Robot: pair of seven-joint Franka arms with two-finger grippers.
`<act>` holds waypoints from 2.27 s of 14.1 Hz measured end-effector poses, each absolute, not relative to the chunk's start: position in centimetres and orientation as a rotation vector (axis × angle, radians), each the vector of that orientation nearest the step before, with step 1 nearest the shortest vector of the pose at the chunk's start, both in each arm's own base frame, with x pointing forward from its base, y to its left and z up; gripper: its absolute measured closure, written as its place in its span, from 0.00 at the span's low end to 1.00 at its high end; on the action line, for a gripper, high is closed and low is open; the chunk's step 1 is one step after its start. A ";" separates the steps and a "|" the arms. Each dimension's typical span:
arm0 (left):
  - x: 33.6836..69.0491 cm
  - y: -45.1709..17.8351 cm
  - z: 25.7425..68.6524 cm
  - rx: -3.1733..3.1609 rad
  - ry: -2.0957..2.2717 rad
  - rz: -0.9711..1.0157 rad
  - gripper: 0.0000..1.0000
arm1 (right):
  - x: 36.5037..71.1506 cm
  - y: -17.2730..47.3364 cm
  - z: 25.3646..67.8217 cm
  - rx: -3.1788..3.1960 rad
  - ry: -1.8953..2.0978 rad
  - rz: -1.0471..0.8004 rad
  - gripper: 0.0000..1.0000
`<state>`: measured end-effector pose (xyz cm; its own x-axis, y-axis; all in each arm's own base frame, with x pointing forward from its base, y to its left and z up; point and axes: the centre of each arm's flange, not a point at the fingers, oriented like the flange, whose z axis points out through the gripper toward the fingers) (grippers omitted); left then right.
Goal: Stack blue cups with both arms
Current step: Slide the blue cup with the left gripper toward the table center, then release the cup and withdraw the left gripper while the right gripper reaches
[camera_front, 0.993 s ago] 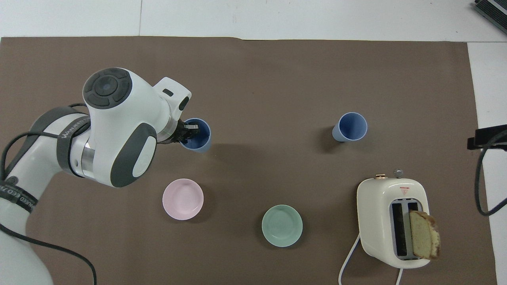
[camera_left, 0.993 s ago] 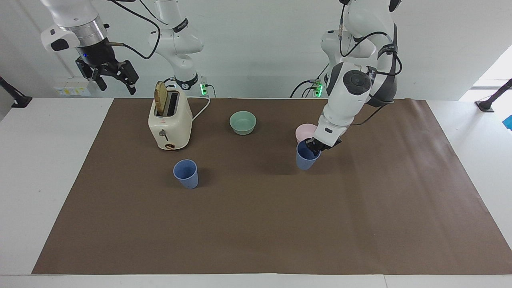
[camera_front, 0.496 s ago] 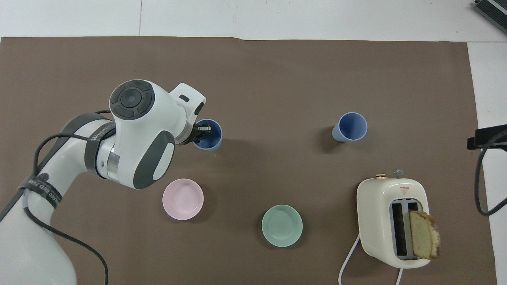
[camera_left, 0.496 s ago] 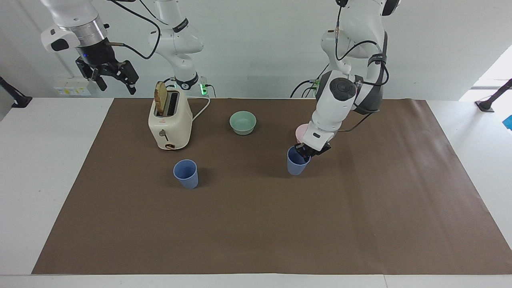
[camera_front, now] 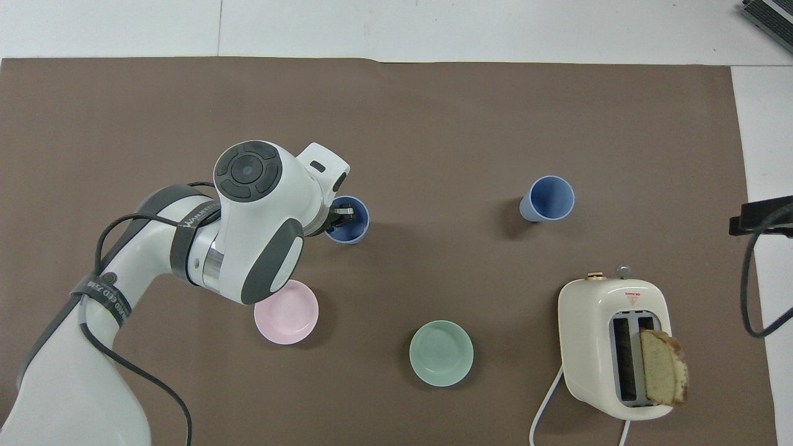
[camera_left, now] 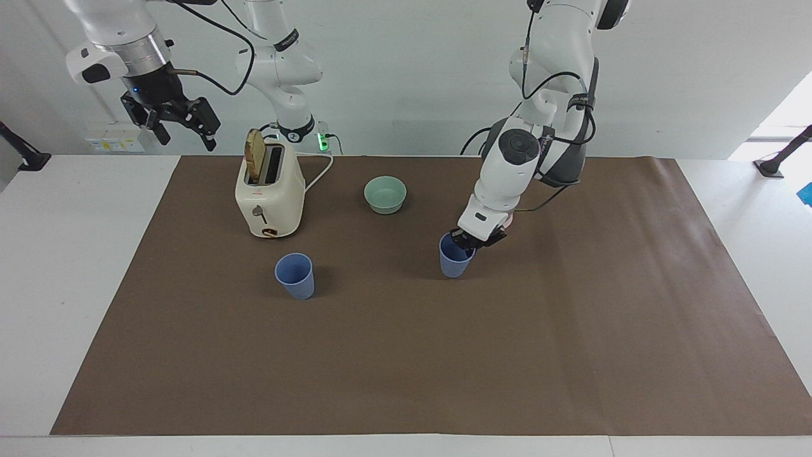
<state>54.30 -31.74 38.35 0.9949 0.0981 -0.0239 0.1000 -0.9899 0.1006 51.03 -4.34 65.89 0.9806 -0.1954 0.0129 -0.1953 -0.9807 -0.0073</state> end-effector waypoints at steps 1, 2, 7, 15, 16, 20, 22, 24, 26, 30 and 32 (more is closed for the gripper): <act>54.2 -31.8 38.1 3.036 0.151 -0.028 0.96 | 51.0 -4.3 65.9 -3.120 0.308 -0.021 0.00; 54.3 -31.7 37.9 3.036 0.154 -0.027 0.96 | 51.0 -4.3 65.9 -3.120 0.308 -0.021 0.00; 54.4 -31.4 37.0 3.035 0.163 -0.022 0.95 | 51.0 -4.3 65.9 -3.120 0.308 -0.021 0.00; 54.4 -31.4 36.8 3.039 0.163 -0.032 0.13 | 51.1 -4.3 65.9 -3.120 0.306 -0.027 0.00; 54.4 -31.3 36.9 3.045 0.164 -0.045 0.13 | 51.3 -4.2 65.8 -3.121 0.302 -0.043 0.00; 55.1 -29.5 42.3 3.071 0.126 -0.108 0.05 | 53.0 -3.0 64.3 -3.125 0.266 -0.109 0.00; 55.4 -27.2 47.1 3.068 0.113 -0.094 0.00 | 54.4 -1.4 62.9 -3.129 0.221 -0.134 0.00; 55.4 -24.4 51.4 3.063 0.113 -0.069 0.00 | 55.9 0.0 61.5 -3.131 0.184 -0.159 0.00; 55.3 -21.8 54.4 3.064 0.107 -0.065 0.00 | 57.5 1.1 59.3 -3.132 0.155 -0.163 0.00; 57.0 -13.5 57.7 3.077 0.063 -0.103 0.00 | 61.2 3.0 52.9 -3.134 0.044 -0.137 0.00; 57.4 -9.3 58.8 3.106 0.049 -0.114 0.00 | 62.5 4.1 49.2 -3.130 -0.058 -0.136 0.00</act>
